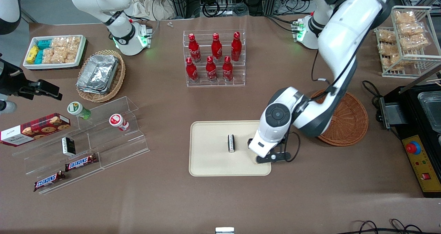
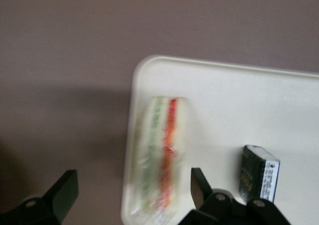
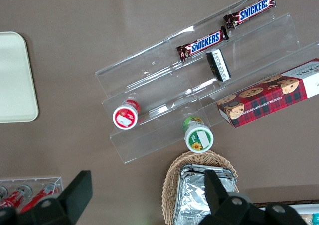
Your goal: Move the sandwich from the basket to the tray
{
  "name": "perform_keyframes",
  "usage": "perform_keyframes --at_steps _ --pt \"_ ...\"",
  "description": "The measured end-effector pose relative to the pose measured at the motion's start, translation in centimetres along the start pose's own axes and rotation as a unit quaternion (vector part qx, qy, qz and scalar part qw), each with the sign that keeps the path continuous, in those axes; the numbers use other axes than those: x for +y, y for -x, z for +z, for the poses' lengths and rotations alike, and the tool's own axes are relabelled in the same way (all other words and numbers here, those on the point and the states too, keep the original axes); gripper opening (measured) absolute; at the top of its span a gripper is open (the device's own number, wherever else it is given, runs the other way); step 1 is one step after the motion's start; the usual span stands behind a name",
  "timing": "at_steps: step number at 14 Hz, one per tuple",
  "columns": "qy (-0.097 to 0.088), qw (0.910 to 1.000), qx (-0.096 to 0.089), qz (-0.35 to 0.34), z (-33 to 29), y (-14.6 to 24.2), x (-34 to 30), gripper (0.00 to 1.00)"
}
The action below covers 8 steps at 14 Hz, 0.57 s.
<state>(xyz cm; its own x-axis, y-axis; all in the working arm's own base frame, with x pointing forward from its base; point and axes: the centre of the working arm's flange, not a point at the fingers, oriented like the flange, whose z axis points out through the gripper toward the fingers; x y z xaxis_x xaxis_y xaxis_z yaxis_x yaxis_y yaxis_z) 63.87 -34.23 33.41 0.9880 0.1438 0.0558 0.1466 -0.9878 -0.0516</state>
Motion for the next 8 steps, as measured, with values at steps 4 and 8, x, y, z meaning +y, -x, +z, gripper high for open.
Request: perform_keyframes --at_steps 4,8 --pt "0.001 0.997 0.004 -0.077 -14.0 -0.7 -7.5 1.0" --pt "0.013 0.9972 -0.022 -0.07 -20.0 -1.0 -15.1 1.0"
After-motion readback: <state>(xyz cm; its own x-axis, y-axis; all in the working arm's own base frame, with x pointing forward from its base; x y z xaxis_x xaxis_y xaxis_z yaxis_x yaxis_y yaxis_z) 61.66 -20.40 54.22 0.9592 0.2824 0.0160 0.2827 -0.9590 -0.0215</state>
